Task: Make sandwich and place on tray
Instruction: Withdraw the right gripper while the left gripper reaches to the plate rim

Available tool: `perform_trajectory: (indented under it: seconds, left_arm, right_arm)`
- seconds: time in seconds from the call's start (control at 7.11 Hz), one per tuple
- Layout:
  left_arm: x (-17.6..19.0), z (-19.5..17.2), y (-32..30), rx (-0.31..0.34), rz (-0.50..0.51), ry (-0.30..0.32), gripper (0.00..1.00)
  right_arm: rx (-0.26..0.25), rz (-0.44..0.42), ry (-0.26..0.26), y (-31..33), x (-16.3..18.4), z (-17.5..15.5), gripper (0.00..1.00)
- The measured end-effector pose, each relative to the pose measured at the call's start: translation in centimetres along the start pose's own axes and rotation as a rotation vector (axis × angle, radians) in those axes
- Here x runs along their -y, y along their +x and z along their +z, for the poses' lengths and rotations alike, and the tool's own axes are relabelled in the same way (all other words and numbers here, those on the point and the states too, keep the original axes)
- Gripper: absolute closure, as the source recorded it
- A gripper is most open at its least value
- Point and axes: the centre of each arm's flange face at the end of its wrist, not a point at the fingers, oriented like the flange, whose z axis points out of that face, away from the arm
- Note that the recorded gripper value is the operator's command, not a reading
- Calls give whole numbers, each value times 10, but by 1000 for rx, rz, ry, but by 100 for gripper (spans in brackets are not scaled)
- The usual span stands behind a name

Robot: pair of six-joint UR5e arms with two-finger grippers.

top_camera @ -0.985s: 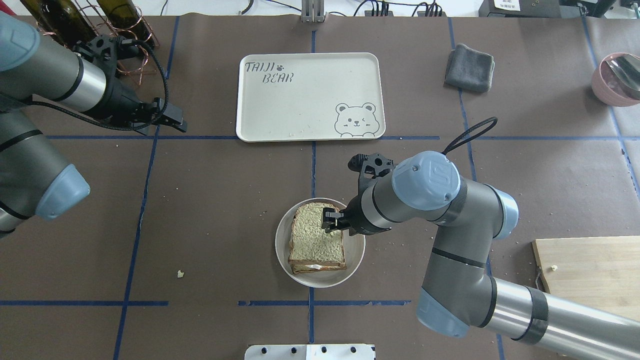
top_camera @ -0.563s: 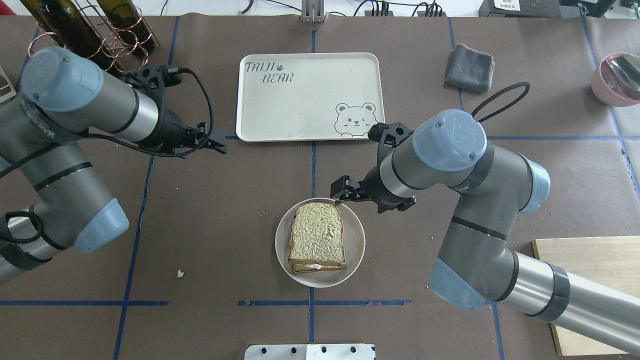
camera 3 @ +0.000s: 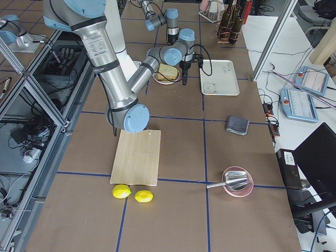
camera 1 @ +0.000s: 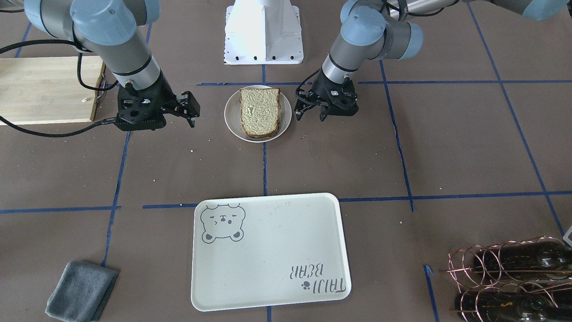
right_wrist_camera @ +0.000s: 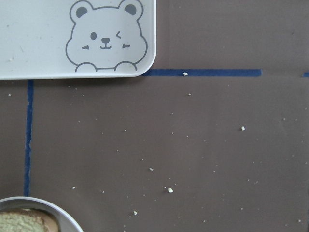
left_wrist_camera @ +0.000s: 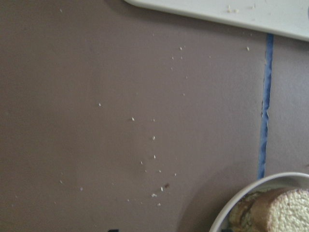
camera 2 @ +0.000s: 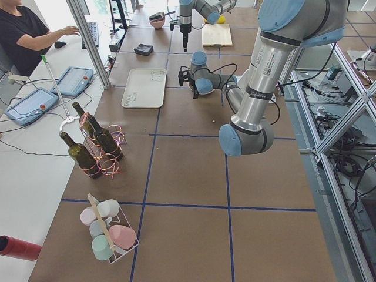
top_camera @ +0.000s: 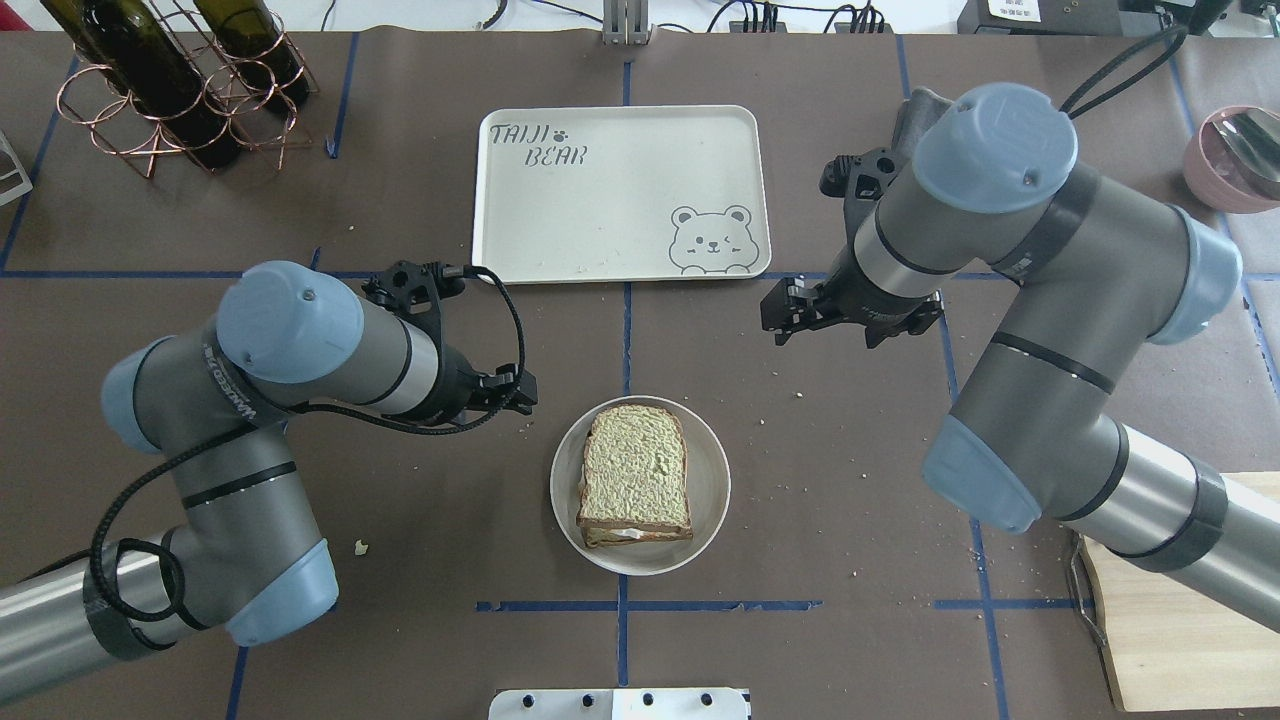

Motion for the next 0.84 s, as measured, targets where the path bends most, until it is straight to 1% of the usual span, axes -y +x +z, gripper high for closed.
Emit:
perform_trajectory:
  seconds: [0.14,0.42,0.56,0.84]
  left_arm:
    - [-20,14,12,5,4,-16,47]
    - [-30,35,21,22,7,-26,61]
    - [-32,40,22,26,8,-30,68]
    - [-37,45,22,30,11,-39,69]
  right_arm:
    - [1,2,-5,19,11,-10,0]
    - [9,13,-9,36,21,-20,0]
    - [10,14,-8,38,22,-21,0]
    - [12,14,-7,39,22,-23,0]
